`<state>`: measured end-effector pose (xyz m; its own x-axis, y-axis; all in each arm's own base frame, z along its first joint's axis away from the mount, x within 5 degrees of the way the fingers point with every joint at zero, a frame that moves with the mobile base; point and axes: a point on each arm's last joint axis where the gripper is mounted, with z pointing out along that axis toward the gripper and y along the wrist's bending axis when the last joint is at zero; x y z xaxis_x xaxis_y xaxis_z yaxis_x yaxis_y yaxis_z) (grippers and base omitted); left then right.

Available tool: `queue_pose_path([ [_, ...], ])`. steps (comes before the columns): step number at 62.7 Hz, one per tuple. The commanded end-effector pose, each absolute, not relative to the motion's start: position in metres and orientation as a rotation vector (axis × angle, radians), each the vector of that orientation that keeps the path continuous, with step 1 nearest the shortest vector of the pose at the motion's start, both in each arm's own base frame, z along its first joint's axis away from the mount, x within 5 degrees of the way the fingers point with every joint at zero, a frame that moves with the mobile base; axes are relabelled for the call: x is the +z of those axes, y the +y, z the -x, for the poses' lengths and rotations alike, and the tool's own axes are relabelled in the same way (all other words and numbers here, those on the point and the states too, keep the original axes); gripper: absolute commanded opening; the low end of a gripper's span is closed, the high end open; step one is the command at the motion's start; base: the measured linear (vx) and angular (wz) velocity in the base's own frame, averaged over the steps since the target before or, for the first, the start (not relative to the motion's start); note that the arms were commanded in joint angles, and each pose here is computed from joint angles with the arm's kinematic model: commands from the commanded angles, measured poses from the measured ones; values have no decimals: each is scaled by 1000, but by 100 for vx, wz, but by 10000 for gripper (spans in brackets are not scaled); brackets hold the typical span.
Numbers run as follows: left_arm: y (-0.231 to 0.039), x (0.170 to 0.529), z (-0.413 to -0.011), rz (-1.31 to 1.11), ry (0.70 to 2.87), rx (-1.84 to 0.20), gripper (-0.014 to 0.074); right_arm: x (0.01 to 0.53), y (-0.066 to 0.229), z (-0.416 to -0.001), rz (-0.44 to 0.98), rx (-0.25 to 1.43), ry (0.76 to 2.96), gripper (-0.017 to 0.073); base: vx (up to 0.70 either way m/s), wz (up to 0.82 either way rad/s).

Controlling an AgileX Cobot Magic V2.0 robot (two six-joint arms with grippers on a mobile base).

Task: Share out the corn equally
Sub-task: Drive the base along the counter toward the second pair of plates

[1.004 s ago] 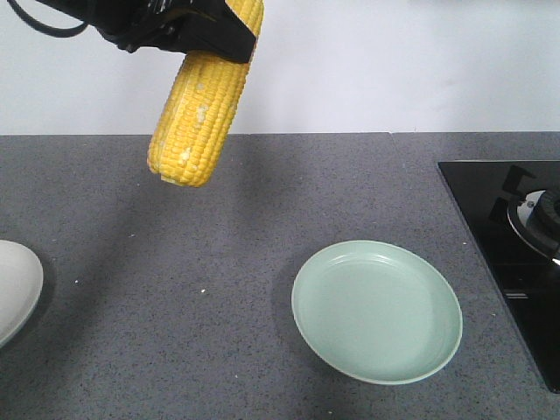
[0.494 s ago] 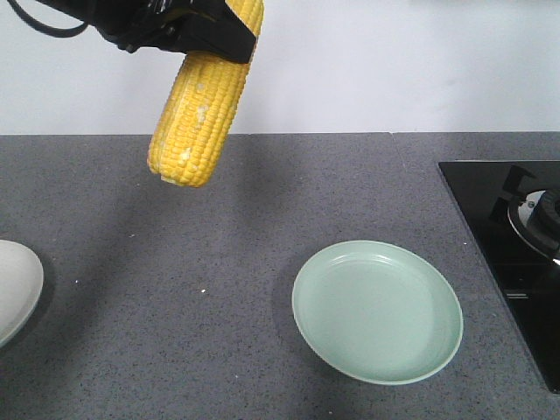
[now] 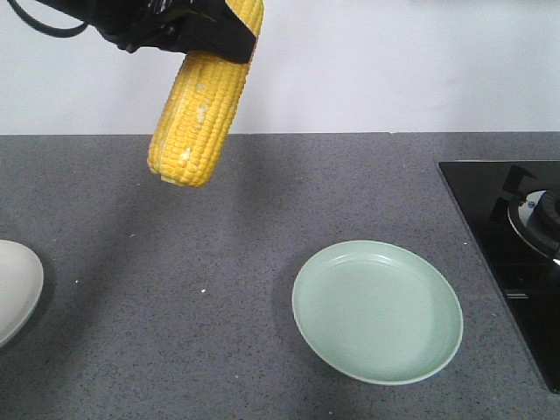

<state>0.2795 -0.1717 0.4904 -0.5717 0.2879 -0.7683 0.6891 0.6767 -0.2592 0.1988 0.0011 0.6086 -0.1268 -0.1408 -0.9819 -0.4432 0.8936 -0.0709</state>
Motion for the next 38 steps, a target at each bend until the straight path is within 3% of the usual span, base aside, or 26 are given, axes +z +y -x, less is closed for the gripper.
queue_pose_path([
  [1,-168,514,-265,-721,2052,-761,-7,616,5,-188,464,278,1655,-4,0,0],
  [38,-168,514,-265,-721,2052,-761,-7,616,5,-188,464,277,1654,-4,0,0],
])
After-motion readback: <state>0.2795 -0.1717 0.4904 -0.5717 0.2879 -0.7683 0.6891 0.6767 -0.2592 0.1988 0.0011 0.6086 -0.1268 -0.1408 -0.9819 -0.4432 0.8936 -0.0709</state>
